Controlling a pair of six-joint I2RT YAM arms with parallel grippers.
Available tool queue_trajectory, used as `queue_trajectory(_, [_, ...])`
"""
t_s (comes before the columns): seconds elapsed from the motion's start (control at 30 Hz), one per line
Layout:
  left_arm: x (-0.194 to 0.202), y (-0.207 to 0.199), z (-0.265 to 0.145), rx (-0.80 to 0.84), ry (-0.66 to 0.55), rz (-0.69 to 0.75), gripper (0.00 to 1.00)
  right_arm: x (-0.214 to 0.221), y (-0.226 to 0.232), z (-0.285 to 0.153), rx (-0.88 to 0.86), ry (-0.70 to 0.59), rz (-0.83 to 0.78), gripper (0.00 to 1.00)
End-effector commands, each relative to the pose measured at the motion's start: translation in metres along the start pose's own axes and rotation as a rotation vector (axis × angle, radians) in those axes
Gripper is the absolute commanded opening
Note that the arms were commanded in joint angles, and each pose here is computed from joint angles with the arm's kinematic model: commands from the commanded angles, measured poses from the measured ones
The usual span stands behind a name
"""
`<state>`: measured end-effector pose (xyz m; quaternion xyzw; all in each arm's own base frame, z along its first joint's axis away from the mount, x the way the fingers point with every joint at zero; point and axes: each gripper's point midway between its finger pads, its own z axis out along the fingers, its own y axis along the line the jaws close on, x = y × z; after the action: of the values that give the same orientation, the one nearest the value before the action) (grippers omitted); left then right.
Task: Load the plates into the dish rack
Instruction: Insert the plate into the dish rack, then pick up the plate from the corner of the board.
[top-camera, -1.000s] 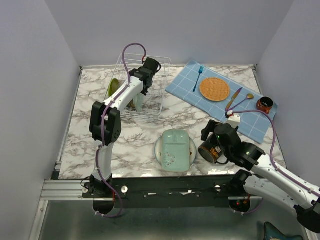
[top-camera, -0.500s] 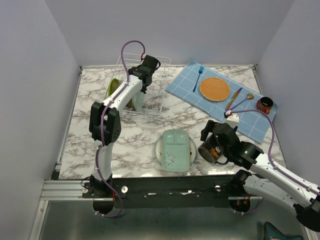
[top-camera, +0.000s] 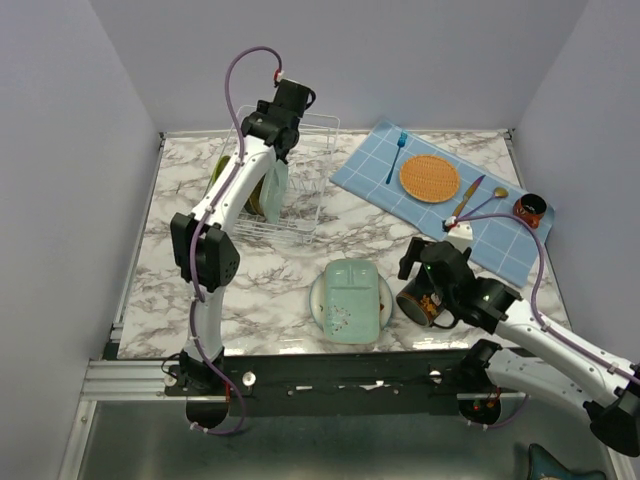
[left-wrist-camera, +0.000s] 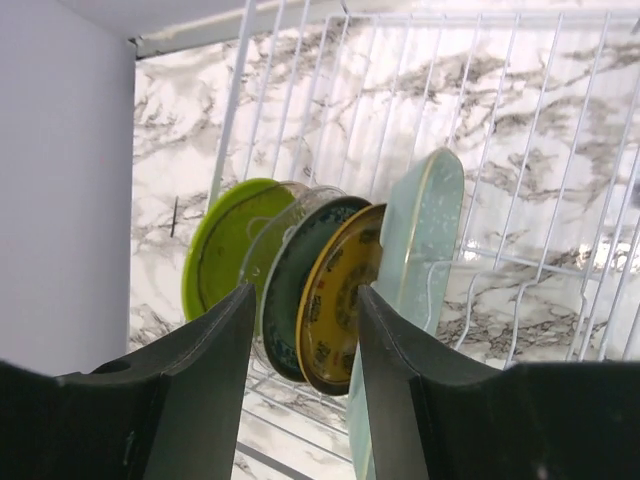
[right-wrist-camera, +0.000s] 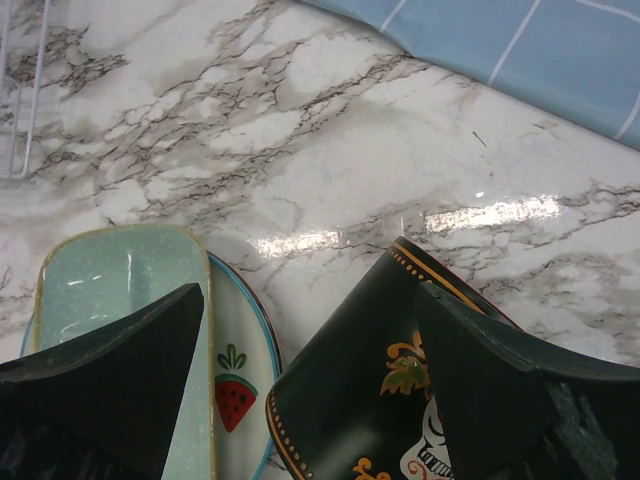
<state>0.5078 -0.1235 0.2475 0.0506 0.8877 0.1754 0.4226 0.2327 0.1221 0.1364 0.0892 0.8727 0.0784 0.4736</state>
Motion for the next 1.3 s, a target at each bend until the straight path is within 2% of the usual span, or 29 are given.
queue_trajectory(0.0, [-0.027, 0.027, -0.032, -0.012, -0.078, -0.049, 0.55, -0.021, 0.012, -0.005, -0.019, -0.026, -0.01, 0.95])
queue_trajectory(0.17, [-0.017, 0.015, -0.047, 0.102, -0.078, -0.093, 0.55, -0.02, 0.032, -0.008, -0.096, 0.031, -0.06, 0.96])
queue_trajectory(0.23, [-0.021, 0.011, -0.07, 0.195, -0.117, -0.141, 0.55, -0.021, 0.045, -0.011, -0.151, 0.059, -0.077, 0.95])
queue_trajectory(0.27, [-0.006, 0.004, -0.069, 0.223, -0.089, -0.14, 0.55, -0.017, 0.049, -0.009, -0.17, 0.078, -0.113, 0.95])
queue_trajectory(0.3, [-0.014, 0.008, -0.087, 0.258, -0.143, -0.177, 0.55, -0.016, 0.053, -0.009, -0.187, 0.089, -0.128, 0.95])
queue_trajectory(0.33, [-0.011, -0.002, -0.095, 0.326, -0.143, -0.204, 0.55, -0.013, 0.062, -0.011, -0.234, 0.113, -0.141, 0.93])
queue_trajectory(0.37, [0.011, -0.011, -0.092, 0.355, -0.103, -0.198, 0.55, -0.013, 0.066, -0.011, -0.254, 0.124, -0.17, 0.93])
queue_trajectory(0.4, [0.016, -0.027, -0.127, 0.499, -0.156, -0.264, 0.55, -0.001, 0.077, -0.009, -0.307, 0.189, -0.226, 0.9])
queue_trajectory(0.43, [0.034, -0.037, -0.125, 0.529, -0.131, -0.271, 0.55, 0.005, 0.08, -0.006, -0.315, 0.215, -0.243, 0.9])
queue_trajectory(0.47, [0.035, -0.035, -0.141, 0.564, -0.158, -0.297, 0.55, 0.01, 0.084, -0.008, -0.341, 0.239, -0.251, 0.88])
queue_trajectory(0.6, [0.062, -0.059, -0.167, 0.705, -0.133, -0.38, 0.55, 0.025, 0.086, -0.004, -0.354, 0.291, -0.247, 0.86])
queue_trajectory(0.83, [0.097, -0.079, -0.18, 0.761, -0.092, -0.383, 0.55, 0.058, 0.09, 0.0, -0.393, 0.375, -0.169, 0.83])
queue_trajectory(1.27, [0.107, -0.084, -0.188, 0.782, -0.084, -0.366, 0.55, 0.089, 0.095, 0.0, -0.418, 0.469, -0.02, 0.78])
